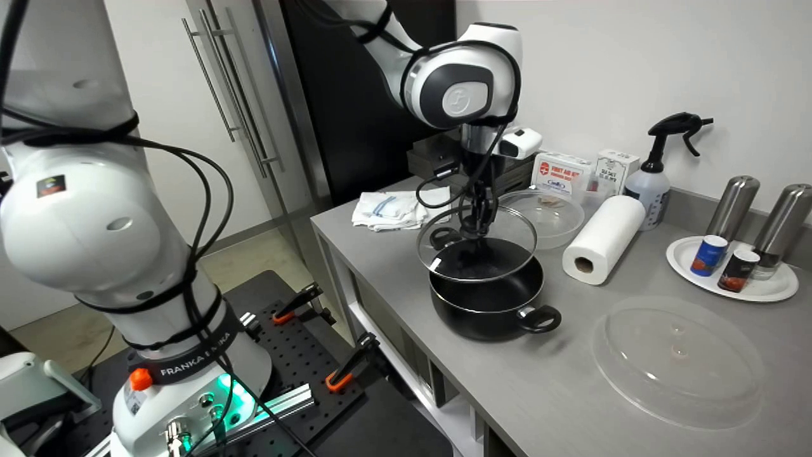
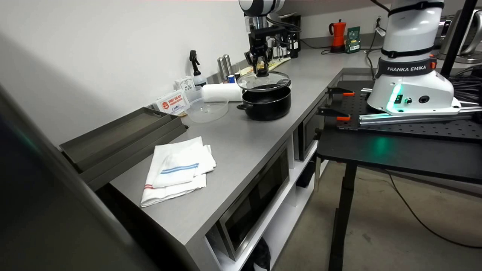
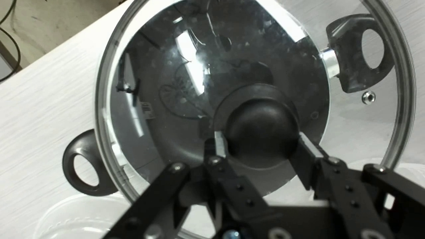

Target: Uncover the pot and put the lid on the table

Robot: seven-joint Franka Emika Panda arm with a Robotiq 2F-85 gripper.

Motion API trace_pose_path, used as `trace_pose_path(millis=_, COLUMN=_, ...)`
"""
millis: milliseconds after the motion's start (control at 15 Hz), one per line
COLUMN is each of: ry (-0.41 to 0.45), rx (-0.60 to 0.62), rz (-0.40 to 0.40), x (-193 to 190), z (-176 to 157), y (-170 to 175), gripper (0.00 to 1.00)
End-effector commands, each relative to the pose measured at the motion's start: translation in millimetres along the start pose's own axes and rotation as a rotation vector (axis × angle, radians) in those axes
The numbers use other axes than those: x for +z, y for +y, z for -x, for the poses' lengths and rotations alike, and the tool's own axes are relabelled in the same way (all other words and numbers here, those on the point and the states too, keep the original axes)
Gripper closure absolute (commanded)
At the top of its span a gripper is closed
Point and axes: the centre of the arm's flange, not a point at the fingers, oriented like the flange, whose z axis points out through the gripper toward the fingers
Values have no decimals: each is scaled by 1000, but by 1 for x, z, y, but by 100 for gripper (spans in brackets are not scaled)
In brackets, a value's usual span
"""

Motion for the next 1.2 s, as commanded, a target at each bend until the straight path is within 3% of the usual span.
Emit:
trace_pose_path(millis=0, ry=41, rx=-61, rz=4, x=-33, z=19, y=-10, gripper=75)
trace_pose_path(millis=1133, ry=106, rx=-366, rz=66, x=-66, z=67, y=-126, gripper=75)
